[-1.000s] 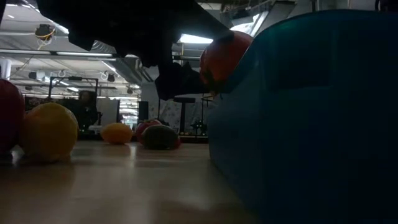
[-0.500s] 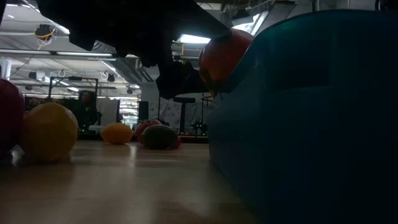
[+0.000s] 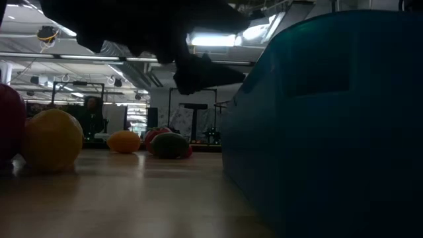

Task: Sort produce into baskets
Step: Put the green lime into the blue bin

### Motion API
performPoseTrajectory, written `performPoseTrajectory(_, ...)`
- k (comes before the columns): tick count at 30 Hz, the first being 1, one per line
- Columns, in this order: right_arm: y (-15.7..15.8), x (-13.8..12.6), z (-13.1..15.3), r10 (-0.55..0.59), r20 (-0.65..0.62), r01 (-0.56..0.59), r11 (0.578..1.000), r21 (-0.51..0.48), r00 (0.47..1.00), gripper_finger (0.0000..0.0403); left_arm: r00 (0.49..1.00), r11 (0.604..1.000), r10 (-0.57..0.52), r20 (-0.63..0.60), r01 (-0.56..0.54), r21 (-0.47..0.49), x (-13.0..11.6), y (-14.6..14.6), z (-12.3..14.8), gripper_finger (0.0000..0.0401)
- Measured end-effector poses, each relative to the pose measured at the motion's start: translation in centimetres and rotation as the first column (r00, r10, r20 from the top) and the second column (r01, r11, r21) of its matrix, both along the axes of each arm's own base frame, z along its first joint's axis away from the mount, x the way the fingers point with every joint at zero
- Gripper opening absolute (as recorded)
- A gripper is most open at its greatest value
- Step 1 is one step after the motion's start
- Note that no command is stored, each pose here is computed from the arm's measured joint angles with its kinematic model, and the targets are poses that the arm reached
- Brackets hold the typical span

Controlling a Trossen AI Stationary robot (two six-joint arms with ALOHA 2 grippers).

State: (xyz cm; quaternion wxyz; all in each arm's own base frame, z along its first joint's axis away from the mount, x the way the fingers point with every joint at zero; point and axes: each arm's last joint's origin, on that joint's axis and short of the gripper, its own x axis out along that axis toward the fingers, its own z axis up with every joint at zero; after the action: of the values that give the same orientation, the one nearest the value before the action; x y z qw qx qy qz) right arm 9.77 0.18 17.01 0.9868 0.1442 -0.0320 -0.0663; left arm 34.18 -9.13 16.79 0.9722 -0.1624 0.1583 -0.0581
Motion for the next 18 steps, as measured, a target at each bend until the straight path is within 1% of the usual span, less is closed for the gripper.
performPoseTrajectory(5,0.0,0.0,0.0,0.000,0.000,0.000,1.000,0.000,1.000,0.0269,0.998,0.997,0.022,0.061,-0.026,0.070,0.3,1.3,0.9,0.0399)
performPoseTrajectory(9,0.0,0.0,0.0,0.001,-0.001,-0.001,1.000,0.000,1.000,0.0269,0.993,0.989,0.038,0.110,-0.053,0.138,0.1,2.8,2.5,0.0399)
performPoseTrajectory(13,0.0,0.0,0.0,0.001,-0.002,-0.001,1.000,-0.001,1.000,0.0269,0.984,0.979,0.049,0.172,-0.081,0.186,-0.3,3.9,4.4,0.0399)
performPoseTrajectory(18,0.0,0.0,0.0,0.002,-0.002,-0.002,1.000,-0.001,1.000,0.0269,0.973,0.980,0.058,0.223,-0.098,0.175,-1.1,4.3,6.5,0.0399)
